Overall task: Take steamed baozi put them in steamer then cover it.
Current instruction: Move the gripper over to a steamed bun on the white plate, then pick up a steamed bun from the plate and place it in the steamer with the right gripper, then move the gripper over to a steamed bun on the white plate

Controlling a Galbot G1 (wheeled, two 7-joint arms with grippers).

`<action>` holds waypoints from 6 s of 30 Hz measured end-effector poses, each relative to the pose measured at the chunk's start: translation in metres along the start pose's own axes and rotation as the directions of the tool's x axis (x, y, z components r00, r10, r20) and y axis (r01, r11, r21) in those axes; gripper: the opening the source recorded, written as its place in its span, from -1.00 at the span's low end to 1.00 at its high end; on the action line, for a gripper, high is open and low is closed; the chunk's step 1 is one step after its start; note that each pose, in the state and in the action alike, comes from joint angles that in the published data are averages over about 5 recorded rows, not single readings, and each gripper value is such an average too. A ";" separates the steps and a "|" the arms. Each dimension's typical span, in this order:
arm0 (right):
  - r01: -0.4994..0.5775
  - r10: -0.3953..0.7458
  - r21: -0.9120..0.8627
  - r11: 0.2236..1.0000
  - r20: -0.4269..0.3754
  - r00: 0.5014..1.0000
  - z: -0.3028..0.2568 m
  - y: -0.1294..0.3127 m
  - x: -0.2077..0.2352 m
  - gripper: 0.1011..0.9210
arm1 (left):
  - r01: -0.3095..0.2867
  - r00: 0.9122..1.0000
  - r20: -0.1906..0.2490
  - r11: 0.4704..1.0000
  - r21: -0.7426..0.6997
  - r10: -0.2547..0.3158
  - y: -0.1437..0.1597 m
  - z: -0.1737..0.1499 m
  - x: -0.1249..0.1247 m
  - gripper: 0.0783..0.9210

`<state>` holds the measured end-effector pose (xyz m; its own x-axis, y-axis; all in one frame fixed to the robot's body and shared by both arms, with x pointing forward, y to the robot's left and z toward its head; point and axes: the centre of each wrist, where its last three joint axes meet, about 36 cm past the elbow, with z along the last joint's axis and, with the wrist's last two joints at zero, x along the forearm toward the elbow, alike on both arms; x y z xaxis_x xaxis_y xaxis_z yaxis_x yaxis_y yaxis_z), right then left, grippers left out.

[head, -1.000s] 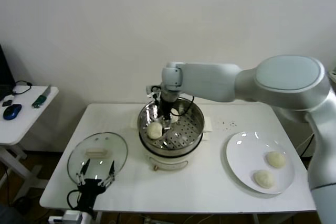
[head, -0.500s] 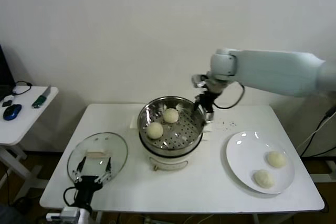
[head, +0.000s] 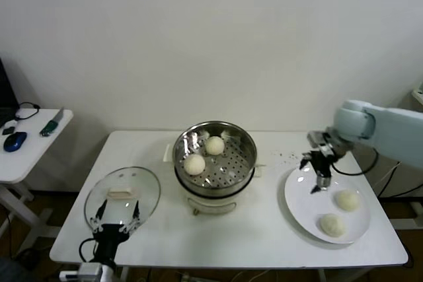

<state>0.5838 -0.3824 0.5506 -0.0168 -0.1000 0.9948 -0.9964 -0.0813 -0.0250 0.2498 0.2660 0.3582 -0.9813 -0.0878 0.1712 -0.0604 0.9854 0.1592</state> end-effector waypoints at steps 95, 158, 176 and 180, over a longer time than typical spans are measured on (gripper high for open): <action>0.170 0.074 0.983 0.063 -0.175 0.982 -0.387 -0.090 0.021 0.49 | -0.001 1.000 -0.021 1.000 -0.011 0.001 -0.002 -0.002 -0.004 0.77; -0.141 0.142 0.089 0.986 -0.003 0.990 -0.009 -0.069 0.051 0.76 | -0.001 1.000 -0.013 1.000 -0.005 0.001 -0.005 -0.003 -0.011 0.77; -0.059 0.044 -0.105 0.993 -0.138 0.989 0.104 -0.013 -0.044 0.76 | 0.023 0.999 -0.029 1.000 -0.019 -0.024 -0.006 -0.004 -0.010 0.77; -0.048 0.029 -0.119 0.992 -0.153 0.988 0.112 -0.011 -0.055 0.76 | 0.027 0.999 -0.032 0.999 -0.022 -0.027 -0.006 -0.004 -0.011 0.77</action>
<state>0.6046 -0.4873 0.4846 -0.0584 0.0508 0.9970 -0.9973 0.0422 -0.0606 0.2621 0.2608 0.3590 -0.9729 -0.1192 0.1979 -0.0823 0.9792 0.1854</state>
